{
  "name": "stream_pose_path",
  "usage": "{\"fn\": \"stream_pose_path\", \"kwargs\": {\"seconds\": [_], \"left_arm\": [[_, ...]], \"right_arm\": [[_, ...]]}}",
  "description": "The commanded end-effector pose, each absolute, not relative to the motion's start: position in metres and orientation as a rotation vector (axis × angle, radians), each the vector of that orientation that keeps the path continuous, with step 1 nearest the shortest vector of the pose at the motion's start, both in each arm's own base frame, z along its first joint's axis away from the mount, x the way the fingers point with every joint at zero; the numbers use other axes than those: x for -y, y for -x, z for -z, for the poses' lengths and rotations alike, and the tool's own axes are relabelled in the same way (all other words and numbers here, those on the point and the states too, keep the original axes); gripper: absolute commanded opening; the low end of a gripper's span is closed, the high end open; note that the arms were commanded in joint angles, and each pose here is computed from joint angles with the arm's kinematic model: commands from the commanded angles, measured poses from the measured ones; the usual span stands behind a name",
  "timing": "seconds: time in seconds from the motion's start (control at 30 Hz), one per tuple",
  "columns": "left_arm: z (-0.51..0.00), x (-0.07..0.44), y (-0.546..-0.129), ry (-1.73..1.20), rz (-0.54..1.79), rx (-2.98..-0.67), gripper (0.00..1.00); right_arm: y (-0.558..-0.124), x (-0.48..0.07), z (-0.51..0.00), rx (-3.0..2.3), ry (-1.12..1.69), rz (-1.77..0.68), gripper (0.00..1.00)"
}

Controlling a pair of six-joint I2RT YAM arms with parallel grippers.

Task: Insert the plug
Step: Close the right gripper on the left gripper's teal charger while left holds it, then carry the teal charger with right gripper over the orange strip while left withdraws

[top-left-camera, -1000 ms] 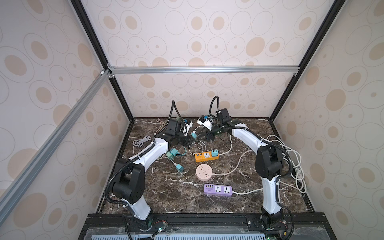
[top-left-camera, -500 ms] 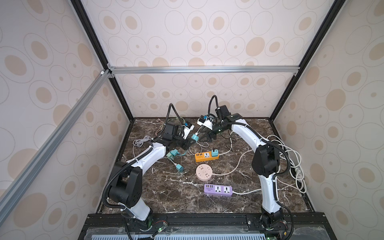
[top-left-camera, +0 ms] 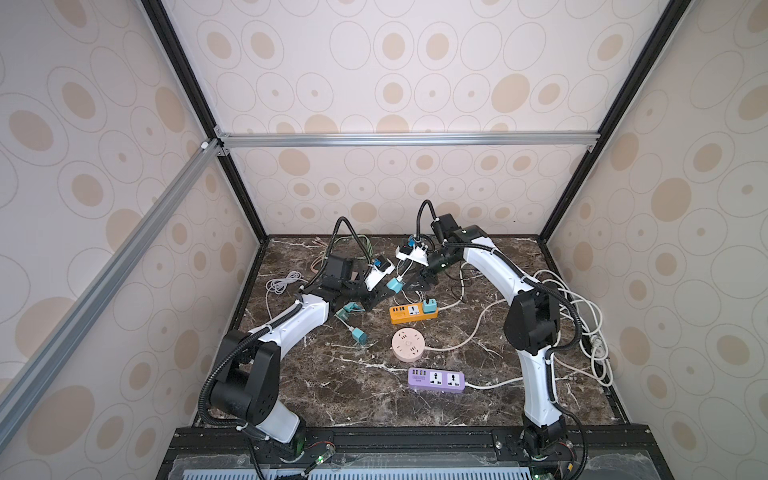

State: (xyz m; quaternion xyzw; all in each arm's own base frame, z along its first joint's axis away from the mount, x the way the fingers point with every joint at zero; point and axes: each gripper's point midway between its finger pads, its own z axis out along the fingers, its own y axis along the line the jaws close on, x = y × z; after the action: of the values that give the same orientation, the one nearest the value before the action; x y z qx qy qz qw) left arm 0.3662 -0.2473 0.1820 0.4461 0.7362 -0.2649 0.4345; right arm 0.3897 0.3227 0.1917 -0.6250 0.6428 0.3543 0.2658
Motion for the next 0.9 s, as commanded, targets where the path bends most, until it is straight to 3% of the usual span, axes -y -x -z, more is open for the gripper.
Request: {"fn": "stream_pose_path", "kwargs": {"seconds": [0.0, 0.43, 0.7, 0.87], "left_arm": [[-0.197, 0.255, -0.364, -1.181, 0.660, -1.706, 0.00], [-0.206, 0.261, -0.354, -1.207, 0.722, -1.634, 0.00], [-0.215, 0.262, -0.351, -1.194, 0.734, -1.601, 0.00], [-0.217, 0.262, -0.353, -1.159, 0.742, -1.618, 0.00]], "right_arm": [[-0.361, -0.323, -0.225, -1.605, 1.763, -0.991, 0.65], [-0.354, -0.337, -0.230, -1.571, 1.778, -0.982, 0.49], [-0.344, -0.332, -0.219, -1.625, 1.846, -0.971, 0.47], [-0.343, -0.332, -0.217, -1.632, 1.854, -0.973, 0.34]]}}
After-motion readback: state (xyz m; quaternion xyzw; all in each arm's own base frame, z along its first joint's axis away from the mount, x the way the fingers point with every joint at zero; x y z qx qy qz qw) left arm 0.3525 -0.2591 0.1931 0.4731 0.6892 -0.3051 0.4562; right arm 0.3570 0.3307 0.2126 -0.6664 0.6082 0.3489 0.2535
